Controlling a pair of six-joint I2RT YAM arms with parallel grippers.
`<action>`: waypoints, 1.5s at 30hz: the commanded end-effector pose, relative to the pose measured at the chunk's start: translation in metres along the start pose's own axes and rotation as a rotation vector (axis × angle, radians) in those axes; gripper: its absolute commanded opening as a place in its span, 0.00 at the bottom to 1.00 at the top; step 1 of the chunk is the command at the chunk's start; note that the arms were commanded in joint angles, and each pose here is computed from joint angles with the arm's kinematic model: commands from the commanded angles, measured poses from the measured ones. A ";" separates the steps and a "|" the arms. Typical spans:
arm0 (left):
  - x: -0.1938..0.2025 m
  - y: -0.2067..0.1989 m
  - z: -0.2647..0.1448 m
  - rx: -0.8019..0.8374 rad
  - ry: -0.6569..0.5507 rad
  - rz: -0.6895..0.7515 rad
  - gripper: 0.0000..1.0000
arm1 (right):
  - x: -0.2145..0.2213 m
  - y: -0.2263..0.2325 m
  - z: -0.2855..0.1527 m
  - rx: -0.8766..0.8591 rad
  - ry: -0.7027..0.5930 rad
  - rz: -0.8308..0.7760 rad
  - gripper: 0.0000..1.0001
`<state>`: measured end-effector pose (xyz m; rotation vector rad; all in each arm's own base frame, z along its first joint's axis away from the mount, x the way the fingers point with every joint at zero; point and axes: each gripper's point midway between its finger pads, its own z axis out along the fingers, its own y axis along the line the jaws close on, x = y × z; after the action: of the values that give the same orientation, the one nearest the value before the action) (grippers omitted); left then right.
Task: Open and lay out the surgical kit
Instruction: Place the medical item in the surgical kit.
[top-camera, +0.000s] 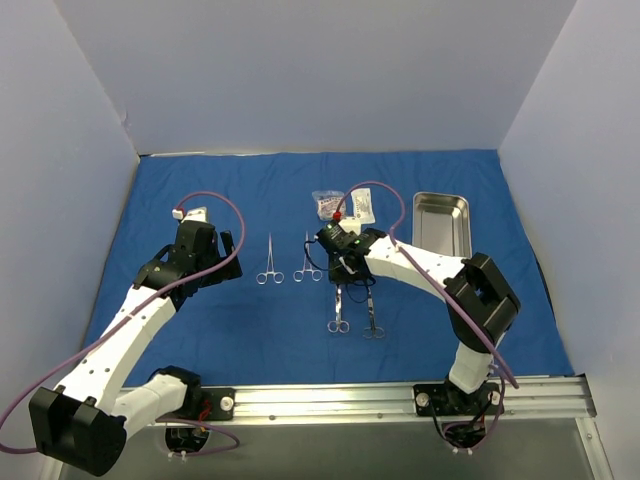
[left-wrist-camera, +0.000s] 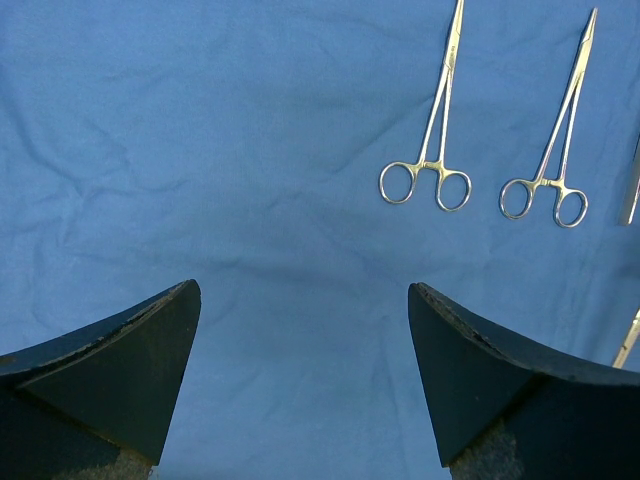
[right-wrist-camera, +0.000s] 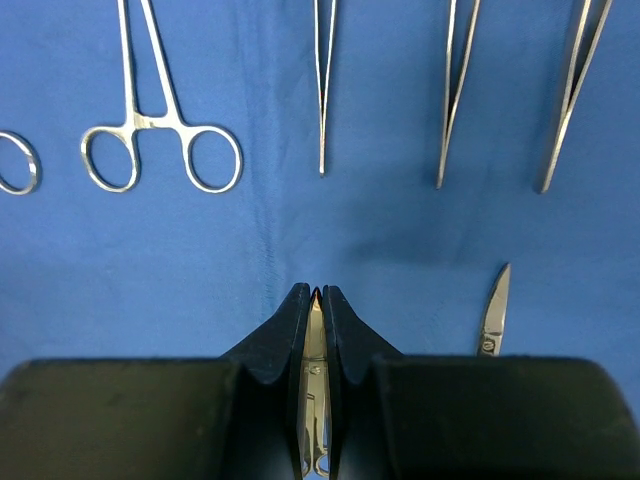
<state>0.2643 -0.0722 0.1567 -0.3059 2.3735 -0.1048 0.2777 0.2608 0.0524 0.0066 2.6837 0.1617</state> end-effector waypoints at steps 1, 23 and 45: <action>-0.019 -0.006 -0.003 0.019 -0.060 -0.008 0.94 | 0.008 -0.009 0.006 0.072 0.003 -0.016 0.00; -0.019 -0.005 -0.002 0.015 -0.059 -0.012 0.94 | 0.033 -0.023 0.026 0.152 0.076 -0.071 0.00; -0.030 -0.008 -0.013 0.021 -0.079 -0.022 0.94 | -0.021 -0.001 -0.018 0.058 -0.071 -0.026 0.41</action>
<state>0.2648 -0.0720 0.1563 -0.3064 2.3777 -0.0999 0.2657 0.2548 0.0220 -0.0372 2.7470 0.0201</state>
